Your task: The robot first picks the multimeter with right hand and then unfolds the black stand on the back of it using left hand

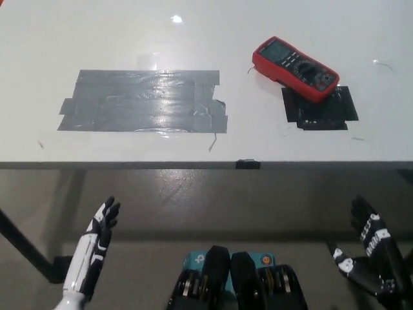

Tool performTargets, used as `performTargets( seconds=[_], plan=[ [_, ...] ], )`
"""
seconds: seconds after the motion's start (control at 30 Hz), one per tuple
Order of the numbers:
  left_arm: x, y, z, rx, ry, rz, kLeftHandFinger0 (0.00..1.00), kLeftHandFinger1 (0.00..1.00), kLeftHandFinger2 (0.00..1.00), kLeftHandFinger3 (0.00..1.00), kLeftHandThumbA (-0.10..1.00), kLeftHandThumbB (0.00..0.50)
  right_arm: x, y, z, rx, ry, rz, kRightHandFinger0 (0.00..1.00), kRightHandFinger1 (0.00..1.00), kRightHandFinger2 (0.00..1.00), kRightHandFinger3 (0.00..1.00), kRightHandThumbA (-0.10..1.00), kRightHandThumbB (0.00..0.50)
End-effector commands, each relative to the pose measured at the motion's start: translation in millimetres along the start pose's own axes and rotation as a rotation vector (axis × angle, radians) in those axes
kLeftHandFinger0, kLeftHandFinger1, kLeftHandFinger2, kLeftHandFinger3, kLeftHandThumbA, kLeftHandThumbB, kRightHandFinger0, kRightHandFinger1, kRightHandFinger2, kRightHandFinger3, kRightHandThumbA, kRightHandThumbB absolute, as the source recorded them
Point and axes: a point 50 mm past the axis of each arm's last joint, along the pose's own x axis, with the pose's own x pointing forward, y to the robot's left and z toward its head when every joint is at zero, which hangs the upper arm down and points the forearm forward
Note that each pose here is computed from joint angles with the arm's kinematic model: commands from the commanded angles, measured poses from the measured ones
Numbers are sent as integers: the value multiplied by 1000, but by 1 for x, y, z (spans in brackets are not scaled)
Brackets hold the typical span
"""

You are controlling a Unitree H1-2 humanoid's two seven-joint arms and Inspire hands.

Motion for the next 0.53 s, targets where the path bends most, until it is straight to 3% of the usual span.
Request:
performTargets(
  seconds=[0.0,0.37,0.4,0.5],
  plan=[
    [-9,3,-6,-20,-1,47,1000,1000,1000,1000,1000,253,-7,-1,2,-4,-61,32,1000,1000,1000,1000,642,291],
    [-18,6,-20,-68,19,82,1000,1000,1000,1000,1000,167,-10,-1,-1,6,-46,36,1000,1000,1000,1000,632,301],
    [-17,6,-21,-79,23,82,1000,1000,1000,1000,1000,185,-10,-2,-1,7,-48,33,1000,1000,1000,1000,633,301],
    [-17,6,-22,-90,24,82,1000,1000,1000,1000,1000,177,-10,-3,0,5,-51,31,1000,1000,1000,1000,627,293]
  ],
)
